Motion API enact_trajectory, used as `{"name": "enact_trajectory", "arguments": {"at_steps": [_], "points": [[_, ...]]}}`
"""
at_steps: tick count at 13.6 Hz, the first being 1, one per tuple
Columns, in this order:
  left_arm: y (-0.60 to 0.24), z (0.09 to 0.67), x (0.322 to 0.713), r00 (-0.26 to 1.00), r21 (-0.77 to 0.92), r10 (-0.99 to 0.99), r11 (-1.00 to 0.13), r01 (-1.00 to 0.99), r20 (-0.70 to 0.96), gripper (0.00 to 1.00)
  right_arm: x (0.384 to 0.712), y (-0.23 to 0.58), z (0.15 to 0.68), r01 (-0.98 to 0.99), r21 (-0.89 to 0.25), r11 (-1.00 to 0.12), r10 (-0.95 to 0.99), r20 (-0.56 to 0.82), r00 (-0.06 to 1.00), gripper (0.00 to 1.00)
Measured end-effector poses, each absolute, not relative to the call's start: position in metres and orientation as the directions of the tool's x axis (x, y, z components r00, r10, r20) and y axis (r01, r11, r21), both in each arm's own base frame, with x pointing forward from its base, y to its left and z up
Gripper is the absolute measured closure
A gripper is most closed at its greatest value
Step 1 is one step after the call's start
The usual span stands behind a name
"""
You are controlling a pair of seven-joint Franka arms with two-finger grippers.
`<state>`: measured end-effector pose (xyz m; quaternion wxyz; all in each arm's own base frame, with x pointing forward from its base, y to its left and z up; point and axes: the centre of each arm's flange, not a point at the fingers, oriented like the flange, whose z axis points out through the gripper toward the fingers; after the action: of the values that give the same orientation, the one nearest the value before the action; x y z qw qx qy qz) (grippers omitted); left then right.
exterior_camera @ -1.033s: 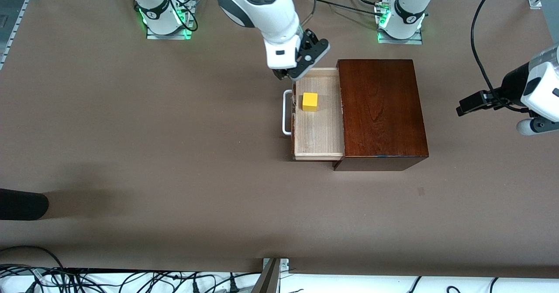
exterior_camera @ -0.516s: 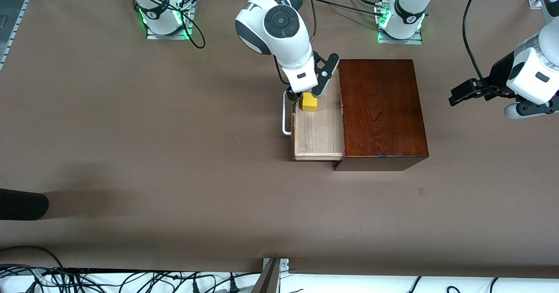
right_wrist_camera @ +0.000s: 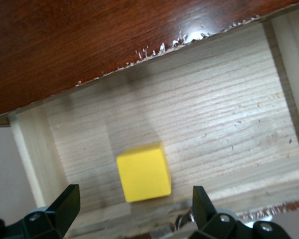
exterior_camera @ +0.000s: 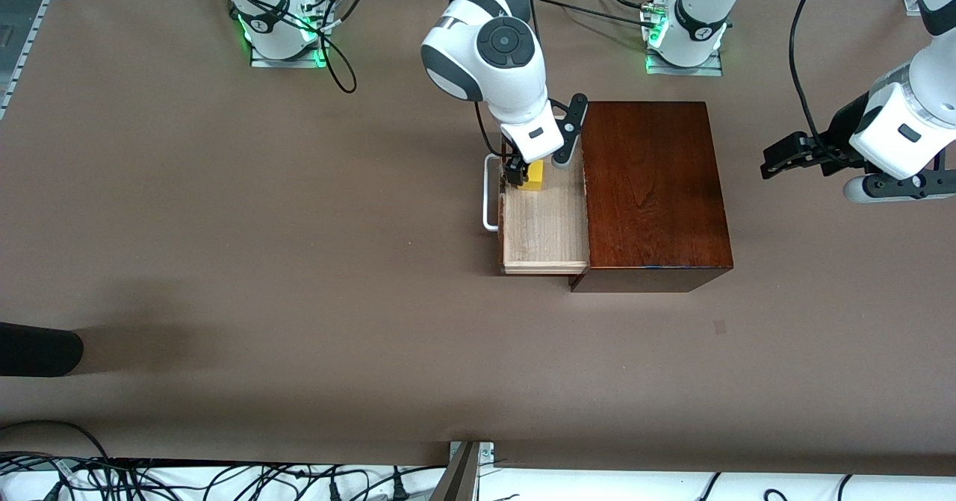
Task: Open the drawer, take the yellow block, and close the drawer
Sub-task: 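Lower the right gripper into the drawer over the yellow cube, then close the right gripper on the yellow cube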
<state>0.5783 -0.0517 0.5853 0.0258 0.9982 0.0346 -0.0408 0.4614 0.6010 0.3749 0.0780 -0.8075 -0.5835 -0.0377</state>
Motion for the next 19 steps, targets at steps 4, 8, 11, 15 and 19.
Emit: {"name": "enact_trajectory", "arguments": {"at_steps": [4,8,11,15,19], "points": [[-0.047,0.587,0.577,0.997,0.001,0.012,-1.0,0.012,-0.074,0.0,0.462,0.605,0.36,0.962,-0.062,-0.264,0.951,0.148,0.271,0.0],[-0.045,0.584,0.578,0.997,0.001,-0.006,-1.0,-0.006,-0.075,0.0,0.464,0.605,0.347,0.969,-0.036,-0.243,0.959,0.14,0.246,0.0],[-0.041,0.585,0.579,0.998,0.001,-0.007,-1.0,-0.007,-0.065,0.0,0.462,0.61,0.332,0.973,-0.028,-0.231,0.962,0.139,0.233,0.0],[-0.025,0.585,0.58,0.998,0.0,0.017,-1.0,0.017,-0.065,0.0,0.455,0.617,0.322,0.977,-0.011,-0.213,0.968,0.13,0.213,0.0],[-0.023,0.585,0.58,0.998,0.0,0.019,-1.0,0.019,-0.066,0.0,0.452,0.619,0.314,0.979,0.002,-0.203,0.973,0.117,0.201,0.0]]}}
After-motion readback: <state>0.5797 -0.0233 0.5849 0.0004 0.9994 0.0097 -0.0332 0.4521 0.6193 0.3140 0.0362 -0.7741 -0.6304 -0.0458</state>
